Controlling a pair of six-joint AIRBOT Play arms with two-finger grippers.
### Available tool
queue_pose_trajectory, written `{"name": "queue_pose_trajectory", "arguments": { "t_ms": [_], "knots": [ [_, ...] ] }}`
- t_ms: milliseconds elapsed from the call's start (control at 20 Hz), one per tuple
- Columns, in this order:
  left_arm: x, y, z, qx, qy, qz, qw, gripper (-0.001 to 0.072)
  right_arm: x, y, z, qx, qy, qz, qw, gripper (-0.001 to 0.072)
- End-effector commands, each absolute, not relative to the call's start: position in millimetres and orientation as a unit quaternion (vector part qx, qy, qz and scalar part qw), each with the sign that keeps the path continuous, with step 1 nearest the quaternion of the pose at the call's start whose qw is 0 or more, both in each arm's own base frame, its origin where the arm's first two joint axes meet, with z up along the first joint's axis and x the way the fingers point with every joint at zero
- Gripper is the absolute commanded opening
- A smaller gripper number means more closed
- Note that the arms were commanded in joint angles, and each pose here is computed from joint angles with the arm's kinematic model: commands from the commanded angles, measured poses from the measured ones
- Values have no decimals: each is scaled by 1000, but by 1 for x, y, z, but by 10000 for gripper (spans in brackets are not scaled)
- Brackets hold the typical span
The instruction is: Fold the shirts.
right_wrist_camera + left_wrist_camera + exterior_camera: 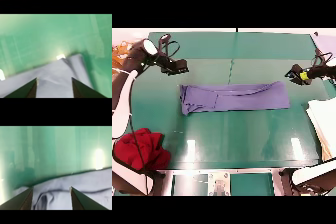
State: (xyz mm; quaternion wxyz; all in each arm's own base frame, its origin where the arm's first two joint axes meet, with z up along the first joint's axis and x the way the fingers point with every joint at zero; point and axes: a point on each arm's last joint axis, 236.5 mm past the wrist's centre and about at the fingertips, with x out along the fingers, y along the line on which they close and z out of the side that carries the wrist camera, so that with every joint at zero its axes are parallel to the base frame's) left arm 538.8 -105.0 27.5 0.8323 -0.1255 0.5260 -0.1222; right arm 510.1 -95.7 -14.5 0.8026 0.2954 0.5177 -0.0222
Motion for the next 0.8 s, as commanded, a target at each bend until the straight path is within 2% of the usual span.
{"name": "queue_pose_trajectory", "arguments": {
  "t_ms": [0,50,100,300,500,550,650,700,750],
  "knots": [
    [512,-98,27,-126,578,-124,796,518,475,-111,-35,285,577,4,766,512],
    [508,-99,25,-121,586,-128,791,302,467,-111,-47,284,592,12,754,512],
    [505,-101,25,-108,588,-139,790,21,461,-112,-60,281,606,23,743,512],
    [500,-119,30,-129,589,-170,779,23,441,-100,-109,278,656,67,699,512],
    [495,-154,31,-116,586,-200,777,23,445,-66,-134,318,658,120,672,507],
    [496,-167,31,-110,581,-208,779,23,447,-58,-137,324,658,128,668,444],
    [500,-198,27,-99,564,-226,788,23,451,-47,-132,323,653,147,669,54],
    [502,-217,25,-93,554,-236,793,23,453,-41,-124,325,647,161,670,19],
    [501,-234,20,-88,550,-246,794,23,456,-37,-112,327,643,173,671,19]
  ]
}}
